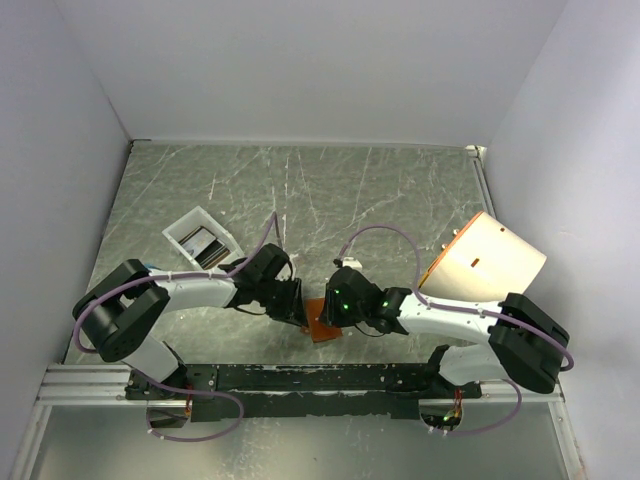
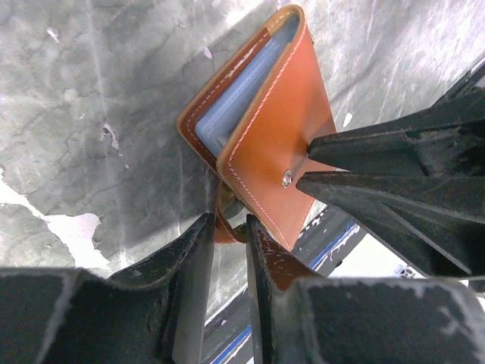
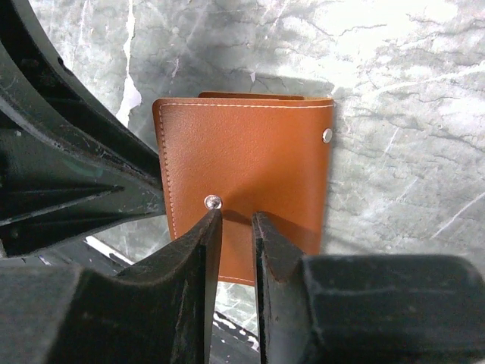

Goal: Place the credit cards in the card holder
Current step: Close the card holder at the center of the board.

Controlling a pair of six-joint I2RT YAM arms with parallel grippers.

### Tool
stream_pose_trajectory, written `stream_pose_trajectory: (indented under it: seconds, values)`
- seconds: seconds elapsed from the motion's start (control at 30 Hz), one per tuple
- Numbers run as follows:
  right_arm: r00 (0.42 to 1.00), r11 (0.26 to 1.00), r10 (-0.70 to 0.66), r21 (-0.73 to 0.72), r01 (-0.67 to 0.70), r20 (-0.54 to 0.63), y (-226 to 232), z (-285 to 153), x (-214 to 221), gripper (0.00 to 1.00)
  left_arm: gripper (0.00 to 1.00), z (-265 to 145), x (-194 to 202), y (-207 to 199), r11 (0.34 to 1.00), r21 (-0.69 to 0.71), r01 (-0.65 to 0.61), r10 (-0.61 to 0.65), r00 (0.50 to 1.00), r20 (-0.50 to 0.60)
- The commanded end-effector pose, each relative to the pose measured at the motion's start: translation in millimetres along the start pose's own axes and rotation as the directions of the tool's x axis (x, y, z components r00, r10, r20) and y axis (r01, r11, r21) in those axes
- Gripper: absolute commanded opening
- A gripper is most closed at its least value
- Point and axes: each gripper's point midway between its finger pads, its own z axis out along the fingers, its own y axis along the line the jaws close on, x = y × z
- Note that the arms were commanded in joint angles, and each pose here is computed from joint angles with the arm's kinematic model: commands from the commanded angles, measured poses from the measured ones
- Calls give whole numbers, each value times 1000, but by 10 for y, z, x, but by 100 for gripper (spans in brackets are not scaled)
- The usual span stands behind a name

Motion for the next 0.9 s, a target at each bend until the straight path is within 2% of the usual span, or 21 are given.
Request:
stream_pose_trajectory:
  seconds: [0.0,0.73,0.8,0.87]
  values:
    - [1000,999,-4,36,4,7,-86,40,16,23,35,-60,64,-105,996,72,-50,53,998,-35]
    - [1000,997,1,83,-1,-6,-198,61,79,21,34,-124,177,-97,994,93,-48,53,997,-47]
    - [1000,996,3,87,-3,-5,-216,60,87,21,31,-119,190,-84,995,94,-45,49,998,-49]
    - [1000,995,-1,95,2,-8,-232,67,104,21,23,-111,183,-80,995,88,-41,45,998,-49]
